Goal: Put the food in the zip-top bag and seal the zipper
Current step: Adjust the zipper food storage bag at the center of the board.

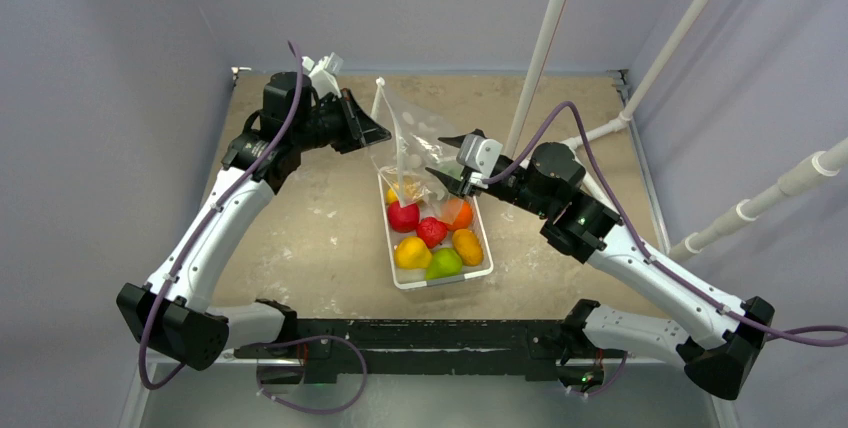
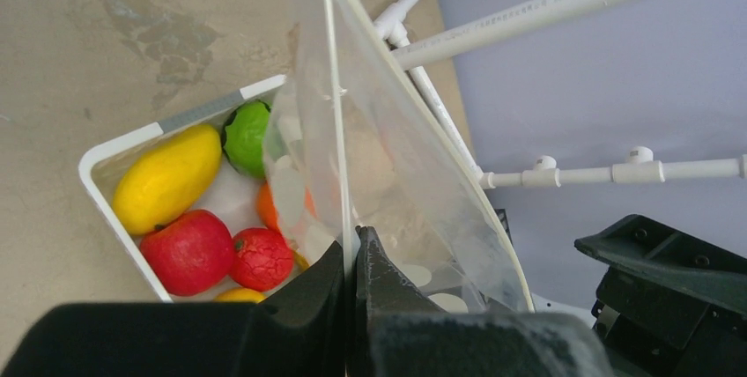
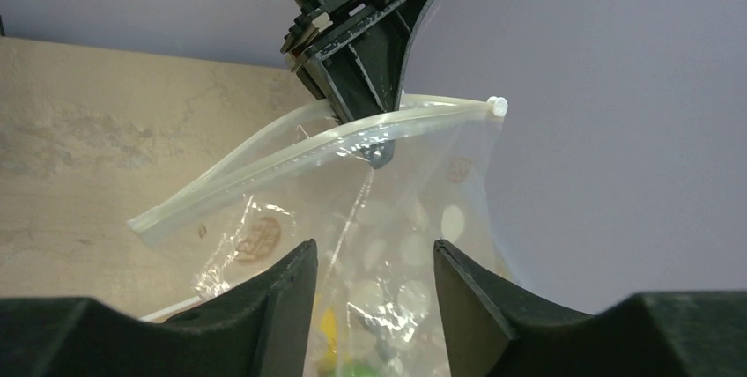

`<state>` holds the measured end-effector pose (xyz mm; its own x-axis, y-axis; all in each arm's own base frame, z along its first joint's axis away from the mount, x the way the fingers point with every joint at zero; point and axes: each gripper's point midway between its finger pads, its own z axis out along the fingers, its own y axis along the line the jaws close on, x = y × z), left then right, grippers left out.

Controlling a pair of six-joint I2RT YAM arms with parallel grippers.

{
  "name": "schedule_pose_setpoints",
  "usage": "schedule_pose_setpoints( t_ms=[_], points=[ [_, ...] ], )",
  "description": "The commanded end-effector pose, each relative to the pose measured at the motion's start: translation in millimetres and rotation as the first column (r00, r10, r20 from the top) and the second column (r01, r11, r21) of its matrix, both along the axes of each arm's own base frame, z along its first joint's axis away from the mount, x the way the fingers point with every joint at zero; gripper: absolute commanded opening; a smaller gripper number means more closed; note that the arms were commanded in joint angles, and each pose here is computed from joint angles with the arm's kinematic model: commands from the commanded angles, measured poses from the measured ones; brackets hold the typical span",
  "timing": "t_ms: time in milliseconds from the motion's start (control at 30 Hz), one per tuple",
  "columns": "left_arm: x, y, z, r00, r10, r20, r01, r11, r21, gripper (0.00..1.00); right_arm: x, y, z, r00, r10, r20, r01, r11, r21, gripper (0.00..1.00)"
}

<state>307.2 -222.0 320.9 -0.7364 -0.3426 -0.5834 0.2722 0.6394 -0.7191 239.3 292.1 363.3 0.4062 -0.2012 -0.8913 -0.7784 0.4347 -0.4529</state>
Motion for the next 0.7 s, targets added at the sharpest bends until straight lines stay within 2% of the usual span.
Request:
schedule_pose_setpoints(
  t_ms=[0, 167, 333, 533, 667],
  points=[
    [-1.3, 13.9, 39.6, 0.988, 0.022, 0.151, -0.032, 0.997, 0.065, 0.00, -1.5, -3.7, 43.3, 0.999, -0.021, 0.029, 0.018, 0.993, 0.117, 0.60],
    [0.1, 25.6, 52.4, 0.980, 0.031, 0.198, -0.060, 0.988, 0.143, 0.00, 3.7, 2.5, 61.0, 0.999, -0.026, -0.046, 0.033, 0.986, 0.163, 0.65],
    [1.0, 41.2, 59.4, 0.971, 0.040, 0.235, -0.098, 0.965, 0.242, 0.00, -3.4, 14.2, 89.4, 0.992, 0.048, -0.119, -0.017, 0.970, 0.244, 0.71],
    [2.7, 62.6, 57.4, 0.965, 0.066, 0.255, -0.157, 0.921, 0.356, 0.00, 3.5, 34.5, 108.6, 0.978, 0.097, -0.183, -0.046, 0.964, 0.262, 0.75],
    [3.4, 74.7, 50.0, 0.963, 0.086, 0.254, -0.189, 0.890, 0.415, 0.00, 9.3, 44.9, 126.1, 0.959, 0.120, -0.258, -0.033, 0.948, 0.318, 0.80]
  ],
)
